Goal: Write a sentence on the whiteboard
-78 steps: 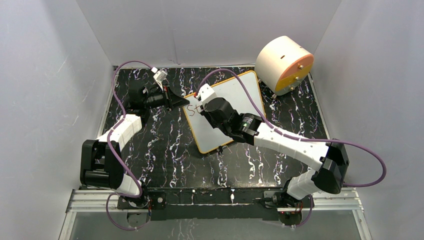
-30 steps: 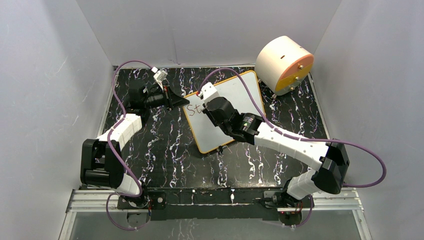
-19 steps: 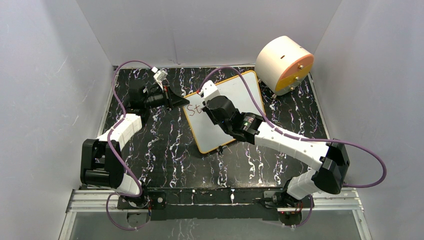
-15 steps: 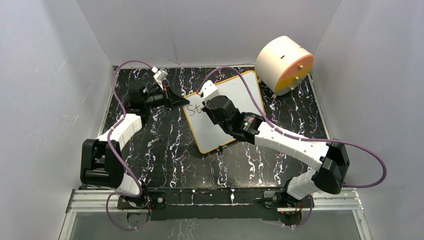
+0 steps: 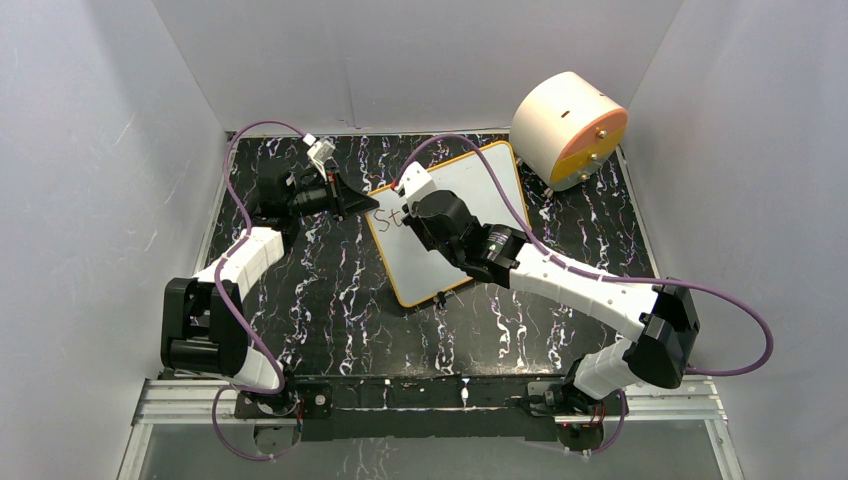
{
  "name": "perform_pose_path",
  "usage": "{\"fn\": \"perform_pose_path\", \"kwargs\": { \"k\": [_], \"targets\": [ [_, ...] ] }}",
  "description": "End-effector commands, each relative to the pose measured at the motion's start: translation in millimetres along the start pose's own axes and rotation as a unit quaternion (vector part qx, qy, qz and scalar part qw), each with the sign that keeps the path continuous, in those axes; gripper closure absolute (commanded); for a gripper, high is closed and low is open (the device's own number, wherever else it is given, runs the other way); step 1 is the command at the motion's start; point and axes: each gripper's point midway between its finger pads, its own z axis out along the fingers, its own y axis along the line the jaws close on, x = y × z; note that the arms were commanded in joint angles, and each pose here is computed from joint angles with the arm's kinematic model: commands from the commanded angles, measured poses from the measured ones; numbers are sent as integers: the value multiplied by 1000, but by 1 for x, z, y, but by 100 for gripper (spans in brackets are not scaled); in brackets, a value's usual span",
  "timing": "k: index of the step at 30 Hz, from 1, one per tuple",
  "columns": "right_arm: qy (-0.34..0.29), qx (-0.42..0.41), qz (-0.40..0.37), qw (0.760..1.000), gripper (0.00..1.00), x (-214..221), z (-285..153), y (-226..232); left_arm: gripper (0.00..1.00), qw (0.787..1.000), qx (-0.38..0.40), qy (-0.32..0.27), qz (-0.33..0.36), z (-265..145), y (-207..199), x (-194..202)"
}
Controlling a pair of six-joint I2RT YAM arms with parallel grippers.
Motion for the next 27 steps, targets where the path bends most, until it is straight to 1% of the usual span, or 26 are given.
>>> {"fn": "perform_pose_path", "kwargs": {
  "k": [1,16,27],
  "targets": [
    [-14,-15,5,1000,100,-10,-4,1,100,997,-7,53,-49,7,8,43],
    [23,-33,-11,999,100,8,-8,7,100,997,-9,54,-50,8,9,44],
    [43,-13,-25,999,100,20,-8,0,100,997,-10,55,-51,8,10,44]
  ]
}}
